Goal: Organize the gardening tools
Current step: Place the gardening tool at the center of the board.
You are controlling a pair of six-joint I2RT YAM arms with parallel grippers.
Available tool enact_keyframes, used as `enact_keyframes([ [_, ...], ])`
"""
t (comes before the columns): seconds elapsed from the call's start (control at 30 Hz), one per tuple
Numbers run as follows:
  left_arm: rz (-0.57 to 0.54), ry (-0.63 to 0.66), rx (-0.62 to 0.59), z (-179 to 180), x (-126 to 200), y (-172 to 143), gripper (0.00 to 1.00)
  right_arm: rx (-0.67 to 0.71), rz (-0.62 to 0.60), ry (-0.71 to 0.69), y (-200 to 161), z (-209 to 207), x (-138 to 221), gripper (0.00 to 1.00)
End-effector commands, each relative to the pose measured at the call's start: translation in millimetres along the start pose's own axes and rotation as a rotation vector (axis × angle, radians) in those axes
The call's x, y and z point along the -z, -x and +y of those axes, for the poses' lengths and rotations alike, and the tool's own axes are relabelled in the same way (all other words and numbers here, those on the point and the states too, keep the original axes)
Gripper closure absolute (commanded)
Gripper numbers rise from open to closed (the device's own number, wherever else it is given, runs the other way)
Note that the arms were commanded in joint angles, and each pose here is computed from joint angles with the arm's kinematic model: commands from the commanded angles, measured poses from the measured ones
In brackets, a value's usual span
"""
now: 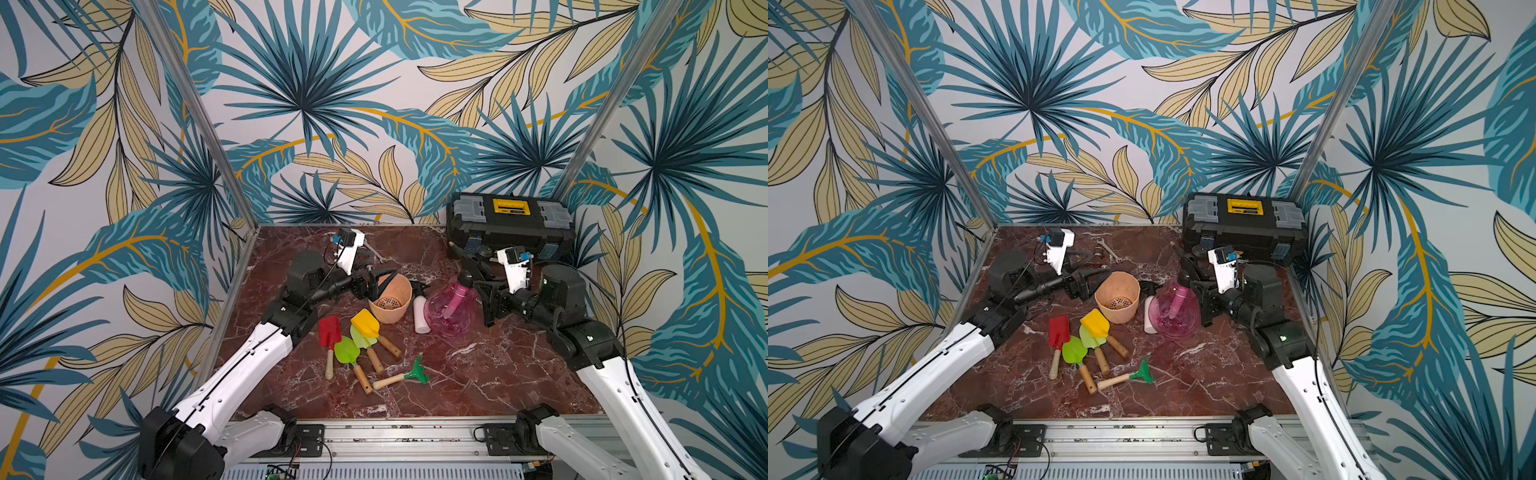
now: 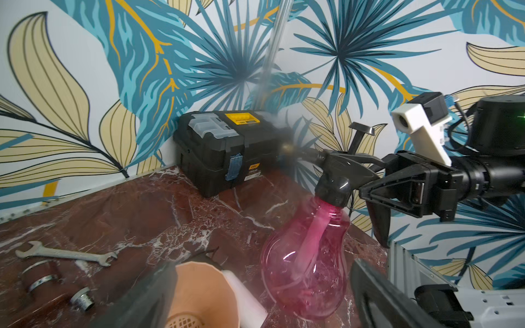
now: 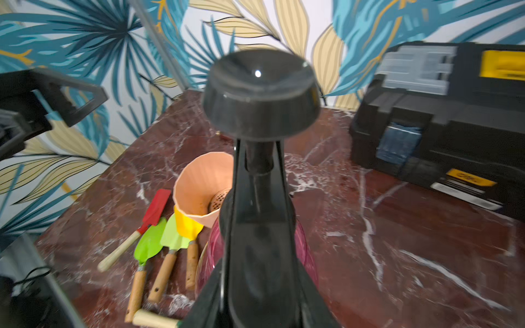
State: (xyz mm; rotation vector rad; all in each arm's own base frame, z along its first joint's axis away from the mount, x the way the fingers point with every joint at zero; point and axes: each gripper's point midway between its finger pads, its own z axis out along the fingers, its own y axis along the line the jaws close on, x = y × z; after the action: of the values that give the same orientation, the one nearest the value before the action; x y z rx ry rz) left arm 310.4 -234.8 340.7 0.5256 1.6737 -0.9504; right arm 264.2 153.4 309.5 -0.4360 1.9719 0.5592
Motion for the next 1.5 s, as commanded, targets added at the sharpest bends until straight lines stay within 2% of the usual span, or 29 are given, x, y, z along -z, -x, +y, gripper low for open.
enact_keyframes([
  [0.0, -0.031, 0.123, 0.010, 20, 8, 0, 0.00, -0.045, -0.139, -0.191, 19, -33, 8, 0.89],
  [0.2, -0.055, 0.197, 0.005, 29, 18, -1, 0.00, -0.088, -0.217, -0.358, 10, -65, 8, 0.89],
  [0.43, -0.037, 0.219, 0.013, 34, 21, -10, 0.00, -0.091, -0.189, -0.589, -14, -102, 11, 0.89],
  [0.7, -0.038, 0.236, 0.014, 37, 23, -12, 0.00, -0.080, -0.164, -0.682, -34, -118, 9, 0.88],
  [1.0, -0.033, 0.240, 0.005, 36, 25, -13, 0.00, -0.087, -0.133, -0.671, -43, -118, 2, 0.84],
  [1.13, -0.037, 0.248, -0.008, 35, 28, -11, 0.00, -0.101, -0.130, -0.659, -43, -116, 2, 0.73],
  [1.33, -0.040, 0.257, -0.020, 35, 32, -10, 0.00, -0.146, -0.131, -0.633, -34, -110, 10, 0.39],
  [1.47, -0.039, 0.265, -0.026, 36, 34, -10, 0.00, -0.197, -0.093, -0.642, -31, -107, 19, 0.24],
])
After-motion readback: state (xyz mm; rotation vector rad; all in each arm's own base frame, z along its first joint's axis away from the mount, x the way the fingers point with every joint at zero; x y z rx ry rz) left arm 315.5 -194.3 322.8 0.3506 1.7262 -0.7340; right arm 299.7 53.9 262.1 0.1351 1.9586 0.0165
